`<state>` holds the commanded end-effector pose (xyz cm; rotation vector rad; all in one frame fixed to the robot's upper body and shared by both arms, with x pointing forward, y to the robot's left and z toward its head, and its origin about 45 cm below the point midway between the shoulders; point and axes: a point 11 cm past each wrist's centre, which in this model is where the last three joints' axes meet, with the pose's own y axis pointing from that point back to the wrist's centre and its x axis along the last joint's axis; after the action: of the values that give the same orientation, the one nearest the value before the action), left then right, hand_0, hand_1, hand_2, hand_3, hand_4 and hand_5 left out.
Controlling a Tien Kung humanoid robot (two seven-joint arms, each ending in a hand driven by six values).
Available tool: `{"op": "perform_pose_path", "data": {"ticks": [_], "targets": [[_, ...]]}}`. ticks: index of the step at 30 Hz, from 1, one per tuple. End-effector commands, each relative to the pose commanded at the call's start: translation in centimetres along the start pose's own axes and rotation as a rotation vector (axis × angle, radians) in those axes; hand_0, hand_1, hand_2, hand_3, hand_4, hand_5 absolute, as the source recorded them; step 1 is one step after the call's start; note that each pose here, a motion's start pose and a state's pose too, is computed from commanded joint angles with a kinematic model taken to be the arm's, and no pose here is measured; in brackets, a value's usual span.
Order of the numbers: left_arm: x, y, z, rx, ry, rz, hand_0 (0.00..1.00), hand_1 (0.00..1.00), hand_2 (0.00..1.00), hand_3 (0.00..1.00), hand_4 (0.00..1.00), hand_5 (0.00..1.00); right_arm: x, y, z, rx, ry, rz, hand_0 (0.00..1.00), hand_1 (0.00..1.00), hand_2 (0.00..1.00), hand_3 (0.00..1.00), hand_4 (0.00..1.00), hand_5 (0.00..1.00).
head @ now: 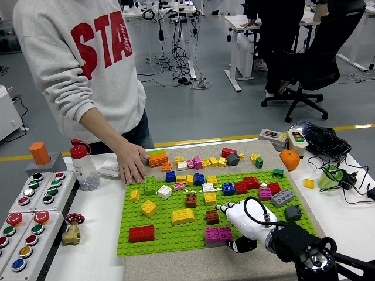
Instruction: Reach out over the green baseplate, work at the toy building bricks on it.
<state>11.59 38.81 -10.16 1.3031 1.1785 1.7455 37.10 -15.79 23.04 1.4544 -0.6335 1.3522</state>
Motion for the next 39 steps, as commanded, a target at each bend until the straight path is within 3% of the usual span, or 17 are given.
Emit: {"op": "perform_pose_path", "data": {"ticks": [5, 6, 10, 11, 17, 18, 20, 23, 24, 28, 39], "targets": [[0.0, 0.0, -0.1, 0.002, -0.001, 0.0, 0.628, 0.593, 0.601, 0.392, 0.338, 0.97, 0.6, 1.8, 1.0, 0.002, -0.044, 0.086, 0.761, 0.772, 0.959, 0.989, 0.723, 0.469], [0.0, 0.0, -0.1, 0.002, -0.001, 0.0, 0.627, 0.595, 0.601, 0.392, 0.338, 0.971, 0.6, 2.2, 1.1, 0.004, -0.052, 0.105, 0.767, 0.776, 0.899, 0.92, 0.663, 0.421], [0.0, 0.0, -0.2, 0.003, -0.002, 0.0, 0.627, 0.595, 0.601, 0.392, 0.338, 0.971, 0.7, 3.5, 1.9, 0.037, -0.111, 0.191, 0.767, 0.776, 0.899, 0.92, 0.663, 0.421], [0.0, 0.0, -0.2, 0.004, -0.003, -0.001, 0.627, 0.595, 0.601, 0.392, 0.337, 0.97, 0.6, 3.7, 2.1, 0.053, -0.133, 0.215, 0.545, 0.616, 0.637, 0.61, 0.271, 0.183], [-0.1, 0.0, -0.3, 0.008, -0.009, -0.002, 0.627, 0.595, 0.601, 0.392, 0.337, 0.97, 0.4, 4.5, 2.4, 0.142, -0.171, 0.314, 0.545, 0.616, 0.637, 0.61, 0.271, 0.183], [-0.1, 0.0, -0.3, 0.008, -0.01, -0.002, 0.627, 0.595, 0.603, 0.393, 0.338, 0.97, 0.4, 4.6, 2.3, 0.161, -0.172, 0.33, 0.563, 0.629, 0.63, 0.59, 0.212, 0.179], [-0.1, 0.0, -0.3, 0.009, -0.01, -0.003, 0.627, 0.595, 0.603, 0.393, 0.338, 0.97, 0.2, 4.6, 2.1, 0.189, -0.165, 0.334, 0.563, 0.629, 0.63, 0.59, 0.212, 0.179], [-0.2, 0.0, -0.4, 0.01, -0.012, -0.003, 0.627, 0.595, 0.603, 0.393, 0.338, 0.97, -0.5, 4.6, 1.6, 0.24, -0.143, 0.31, 0.563, 0.629, 0.63, 0.59, 0.212, 0.179], [-0.2, 0.0, -0.4, 0.011, -0.012, -0.003, 0.627, 0.595, 0.602, 0.396, 0.337, 0.97, -0.9, 4.6, 1.3, 0.264, -0.134, 0.296, 0.582, 0.642, 0.63, 0.581, 0.142, 0.178], [-0.2, 0.0, -0.5, 0.012, -0.013, -0.003, 0.627, 0.595, 0.602, 0.396, 0.337, 0.97, -1.7, 4.5, 0.5, 0.311, -0.112, 0.263, 0.582, 0.642, 0.63, 0.581, 0.142, 0.178], [-0.2, 0.0, -0.4, 0.011, -0.014, -0.004, 0.626, 0.595, 0.604, 0.397, 0.337, 0.975, -2.9, 3.4, -1.2, 0.342, -0.086, 0.226, 0.603, 0.657, 0.648, 0.59, 0.102, 0.151]]}}
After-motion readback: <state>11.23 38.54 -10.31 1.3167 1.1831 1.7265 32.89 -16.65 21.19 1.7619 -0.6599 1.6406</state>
